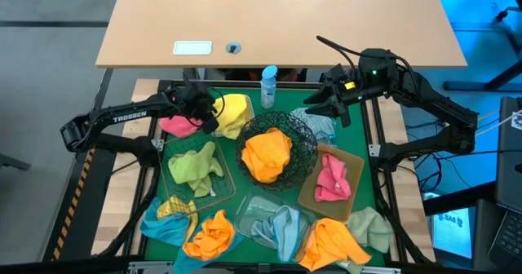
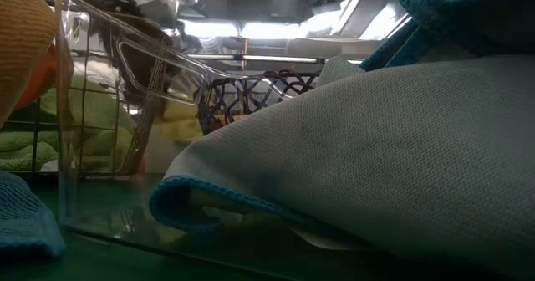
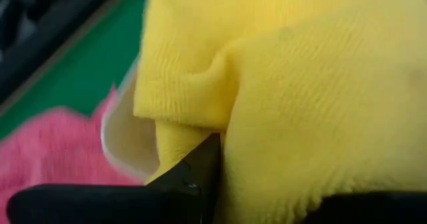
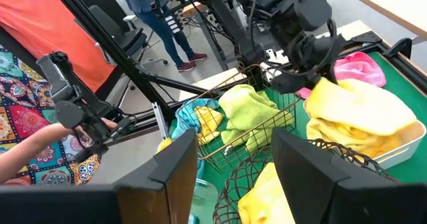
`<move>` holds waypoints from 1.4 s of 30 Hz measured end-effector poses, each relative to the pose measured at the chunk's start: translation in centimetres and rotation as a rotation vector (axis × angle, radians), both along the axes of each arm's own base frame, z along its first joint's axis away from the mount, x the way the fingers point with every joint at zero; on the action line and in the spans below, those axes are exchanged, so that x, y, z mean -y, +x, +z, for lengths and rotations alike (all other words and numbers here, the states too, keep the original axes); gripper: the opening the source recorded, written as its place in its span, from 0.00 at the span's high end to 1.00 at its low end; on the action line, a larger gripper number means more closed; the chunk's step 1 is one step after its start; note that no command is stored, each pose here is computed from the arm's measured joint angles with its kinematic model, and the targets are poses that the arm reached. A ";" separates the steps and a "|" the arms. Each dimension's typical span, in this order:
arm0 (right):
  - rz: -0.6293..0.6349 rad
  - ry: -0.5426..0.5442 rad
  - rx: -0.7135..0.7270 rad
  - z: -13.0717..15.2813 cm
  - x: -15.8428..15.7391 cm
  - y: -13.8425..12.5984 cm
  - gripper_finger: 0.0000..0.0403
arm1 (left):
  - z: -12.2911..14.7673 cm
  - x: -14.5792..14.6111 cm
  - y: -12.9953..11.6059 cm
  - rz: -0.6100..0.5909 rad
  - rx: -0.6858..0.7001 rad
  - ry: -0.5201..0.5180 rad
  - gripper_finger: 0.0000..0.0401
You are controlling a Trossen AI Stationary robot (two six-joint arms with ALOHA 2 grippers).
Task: Sort microfiber towel by color & place in baskets
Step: Put the yellow towel into the white bin
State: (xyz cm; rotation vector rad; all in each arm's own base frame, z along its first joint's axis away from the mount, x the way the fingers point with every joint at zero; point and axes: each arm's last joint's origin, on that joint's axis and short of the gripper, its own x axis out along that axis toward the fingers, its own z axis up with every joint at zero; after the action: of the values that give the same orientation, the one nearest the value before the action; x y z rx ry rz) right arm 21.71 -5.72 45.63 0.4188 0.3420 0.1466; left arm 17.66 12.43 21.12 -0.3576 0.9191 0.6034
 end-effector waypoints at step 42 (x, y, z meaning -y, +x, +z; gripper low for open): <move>-0.009 0.014 -0.054 -0.5 0.0 -0.2 0.53 | 5.6 -0.5 0.2 0.011 0.078 -0.110 0.46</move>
State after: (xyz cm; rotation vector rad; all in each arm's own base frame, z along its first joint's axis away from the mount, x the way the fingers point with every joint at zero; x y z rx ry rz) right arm 21.53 -5.69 45.15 0.4389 0.3923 0.1287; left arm 17.84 12.95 26.74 -0.4822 0.8778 0.5463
